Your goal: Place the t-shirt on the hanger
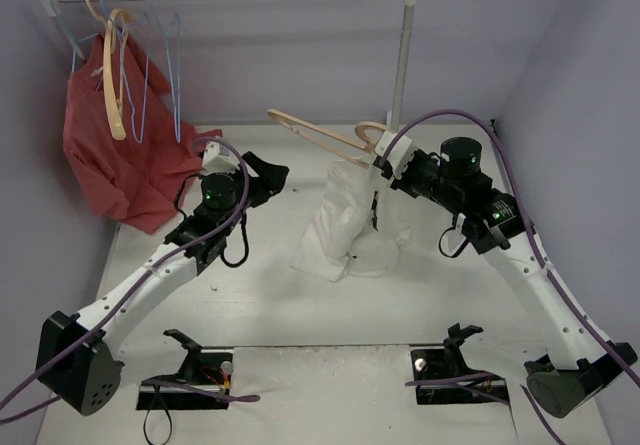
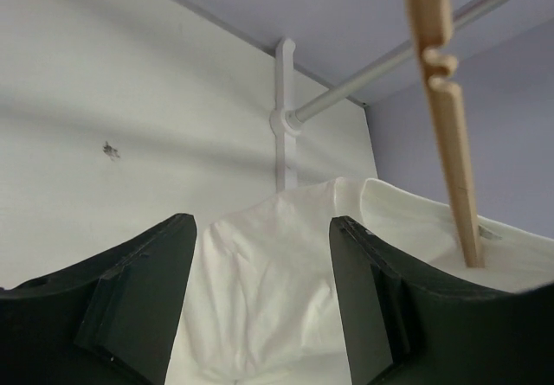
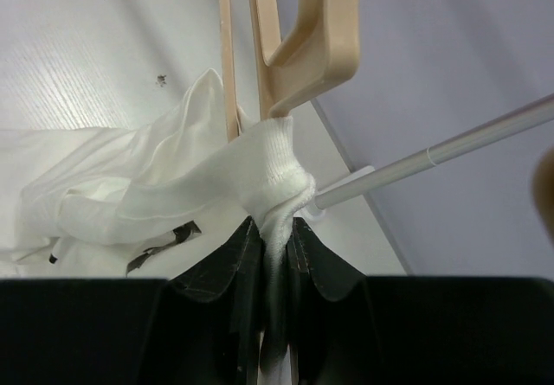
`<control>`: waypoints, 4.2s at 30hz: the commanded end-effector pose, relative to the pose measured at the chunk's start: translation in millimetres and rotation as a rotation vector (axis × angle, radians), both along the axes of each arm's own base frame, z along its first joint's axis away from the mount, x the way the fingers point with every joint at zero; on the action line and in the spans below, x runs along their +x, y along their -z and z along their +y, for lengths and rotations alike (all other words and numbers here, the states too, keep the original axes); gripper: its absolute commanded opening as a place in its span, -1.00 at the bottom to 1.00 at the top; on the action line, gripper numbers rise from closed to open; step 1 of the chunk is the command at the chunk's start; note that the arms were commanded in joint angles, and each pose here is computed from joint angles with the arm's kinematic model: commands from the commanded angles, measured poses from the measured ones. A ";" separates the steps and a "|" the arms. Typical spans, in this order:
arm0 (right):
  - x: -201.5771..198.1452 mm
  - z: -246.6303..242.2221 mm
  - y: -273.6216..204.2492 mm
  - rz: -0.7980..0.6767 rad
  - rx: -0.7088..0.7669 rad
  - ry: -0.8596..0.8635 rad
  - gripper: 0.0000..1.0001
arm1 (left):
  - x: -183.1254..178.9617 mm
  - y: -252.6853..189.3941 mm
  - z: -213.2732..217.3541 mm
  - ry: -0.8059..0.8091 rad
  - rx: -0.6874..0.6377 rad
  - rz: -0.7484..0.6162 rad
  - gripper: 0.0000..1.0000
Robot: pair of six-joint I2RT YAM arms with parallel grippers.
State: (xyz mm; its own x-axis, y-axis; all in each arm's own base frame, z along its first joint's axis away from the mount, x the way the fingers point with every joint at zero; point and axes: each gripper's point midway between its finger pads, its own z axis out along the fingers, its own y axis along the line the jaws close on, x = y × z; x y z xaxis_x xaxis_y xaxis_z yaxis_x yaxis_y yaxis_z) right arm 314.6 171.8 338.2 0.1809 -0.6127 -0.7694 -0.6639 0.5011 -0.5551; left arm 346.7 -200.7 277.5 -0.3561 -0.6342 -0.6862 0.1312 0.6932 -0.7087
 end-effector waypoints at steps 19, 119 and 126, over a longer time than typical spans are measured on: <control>-7.3 11.4 -44.9 -0.071 0.174 -0.023 -1.00 | 11.6 -60.8 -111.0 0.156 -0.271 -0.130 0.25; -13.2 -18.1 40.0 0.240 -0.098 0.102 -1.00 | 67.5 -160.1 33.9 -0.186 0.604 -0.298 -1.00; 1.6 5.0 5.8 0.147 0.026 0.048 -1.00 | 41.2 -160.3 -4.7 -0.003 0.510 -0.312 -1.00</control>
